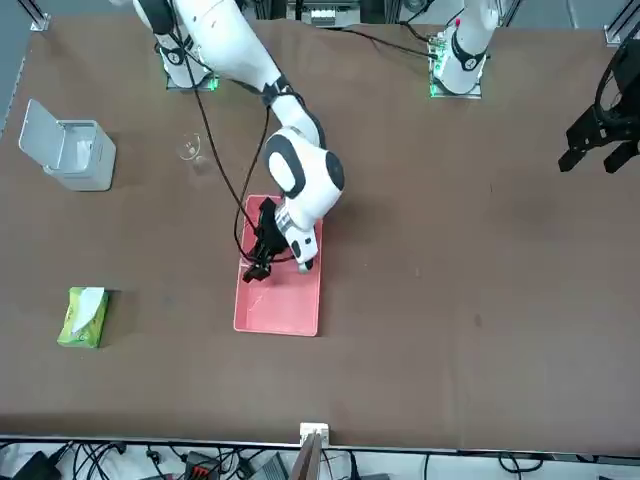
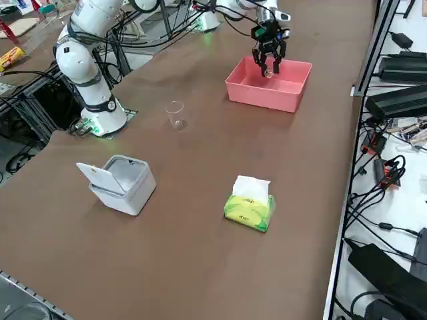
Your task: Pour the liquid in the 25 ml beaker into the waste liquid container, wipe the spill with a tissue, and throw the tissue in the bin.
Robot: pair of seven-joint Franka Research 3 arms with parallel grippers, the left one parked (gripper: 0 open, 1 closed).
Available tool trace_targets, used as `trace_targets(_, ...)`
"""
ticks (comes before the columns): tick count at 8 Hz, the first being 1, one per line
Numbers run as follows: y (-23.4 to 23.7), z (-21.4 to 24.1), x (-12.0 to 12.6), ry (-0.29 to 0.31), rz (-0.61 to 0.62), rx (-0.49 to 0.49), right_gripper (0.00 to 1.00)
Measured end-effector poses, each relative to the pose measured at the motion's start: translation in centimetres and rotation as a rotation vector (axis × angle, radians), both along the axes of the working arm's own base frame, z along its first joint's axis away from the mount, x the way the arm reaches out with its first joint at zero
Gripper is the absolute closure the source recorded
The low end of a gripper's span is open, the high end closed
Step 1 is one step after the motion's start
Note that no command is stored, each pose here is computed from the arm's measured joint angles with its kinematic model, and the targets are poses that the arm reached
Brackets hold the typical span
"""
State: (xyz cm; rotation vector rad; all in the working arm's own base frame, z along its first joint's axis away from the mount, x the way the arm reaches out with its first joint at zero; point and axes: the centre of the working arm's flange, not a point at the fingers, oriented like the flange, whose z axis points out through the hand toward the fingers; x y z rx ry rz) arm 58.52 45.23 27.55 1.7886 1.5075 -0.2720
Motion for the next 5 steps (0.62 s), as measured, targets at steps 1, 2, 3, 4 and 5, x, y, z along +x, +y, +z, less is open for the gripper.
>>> trace_targets(1, 0.24, -0.21, -0.21, -0.004, 0.002, -0.005, 0.53)
trace_targets(2, 0.43, -0.49, -0.38, -0.007, 0.005, -0.011, 0.53)
trace_targets(3, 0.51, -0.79, -0.46, -0.008, 0.006, -0.016, 0.53)
trace_targets(4, 0.51, -0.92, -0.47, -0.010, 0.004, -0.017, 0.53)
trace_targets(5, 0.45, -0.83, -0.38, -0.015, 0.001, -0.016, 0.53)
